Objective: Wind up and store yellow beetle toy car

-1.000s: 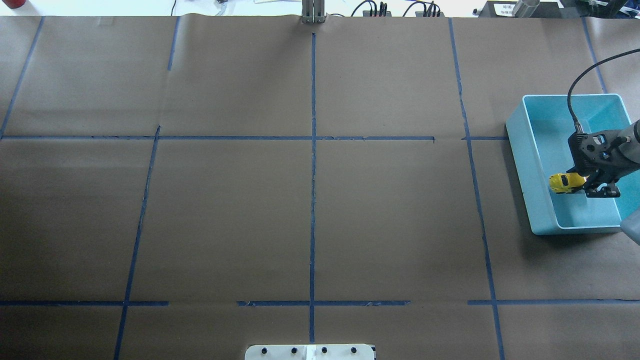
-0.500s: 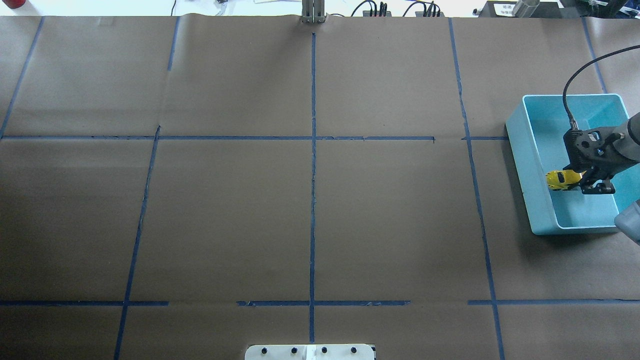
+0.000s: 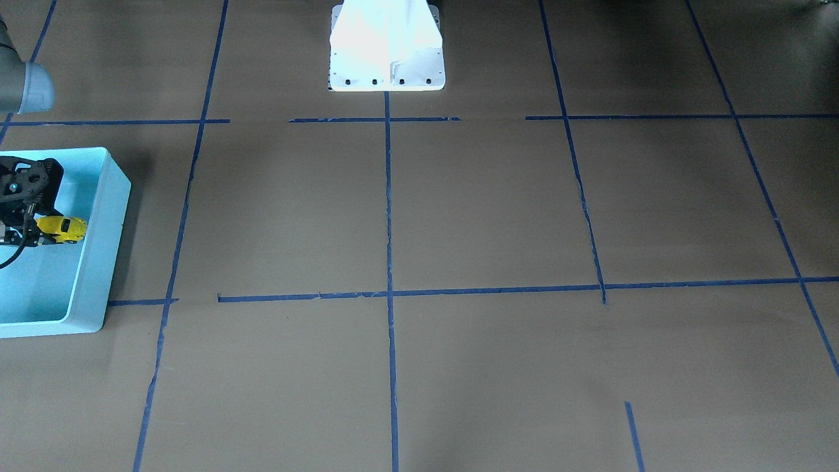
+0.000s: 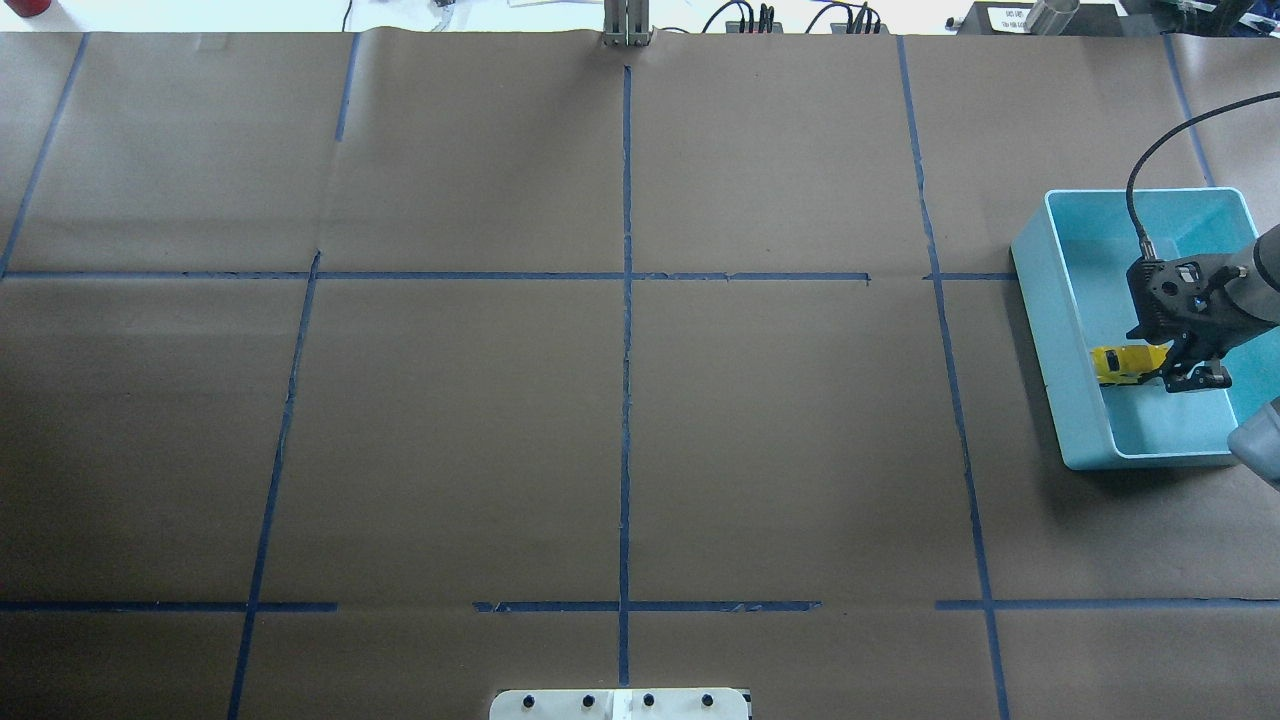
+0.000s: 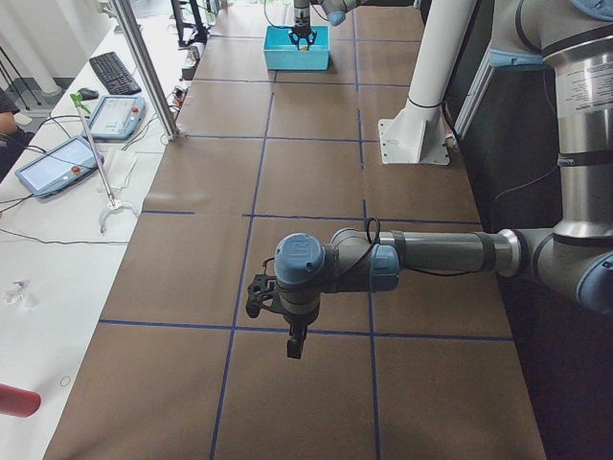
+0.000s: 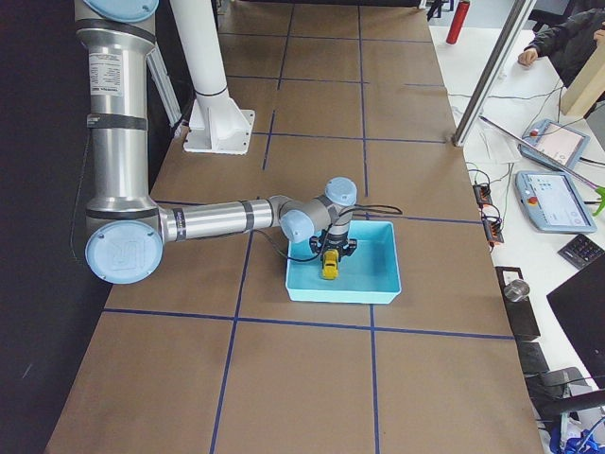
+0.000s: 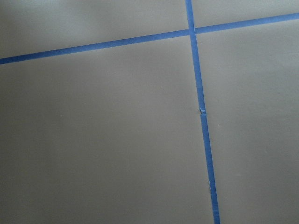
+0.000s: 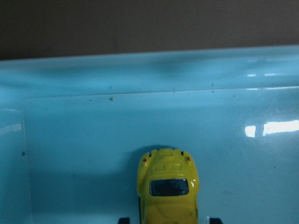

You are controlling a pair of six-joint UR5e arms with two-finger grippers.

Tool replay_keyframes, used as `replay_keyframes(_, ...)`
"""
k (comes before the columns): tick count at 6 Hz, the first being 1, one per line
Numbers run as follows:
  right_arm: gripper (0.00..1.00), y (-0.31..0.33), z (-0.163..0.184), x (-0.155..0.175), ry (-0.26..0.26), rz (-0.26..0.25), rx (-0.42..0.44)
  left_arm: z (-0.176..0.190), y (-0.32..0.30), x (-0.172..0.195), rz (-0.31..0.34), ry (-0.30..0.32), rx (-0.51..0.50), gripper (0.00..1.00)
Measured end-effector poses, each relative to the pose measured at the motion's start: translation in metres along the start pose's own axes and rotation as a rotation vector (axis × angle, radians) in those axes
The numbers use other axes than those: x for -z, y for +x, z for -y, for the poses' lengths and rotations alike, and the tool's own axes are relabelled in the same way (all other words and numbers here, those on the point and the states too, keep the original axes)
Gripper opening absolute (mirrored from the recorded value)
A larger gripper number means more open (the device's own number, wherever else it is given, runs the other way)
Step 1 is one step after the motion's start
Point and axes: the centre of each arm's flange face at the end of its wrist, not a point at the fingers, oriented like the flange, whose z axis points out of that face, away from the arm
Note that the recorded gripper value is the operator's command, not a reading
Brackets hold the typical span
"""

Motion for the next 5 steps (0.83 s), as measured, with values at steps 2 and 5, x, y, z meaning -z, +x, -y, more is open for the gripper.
replay_keyframes(2,1.00,0.009,0.002,0.016,0.018,-0.026,-0.015,-0.001,0.000,-0.005,-0.051,-0.003,0.057,1.00)
replay_keyframes(5,1.00,0.023,-0.017,0.126,0.031,-0.076,-0.271,0.000,0.002,-0.003,-0.055,0.006,0.088,1.00)
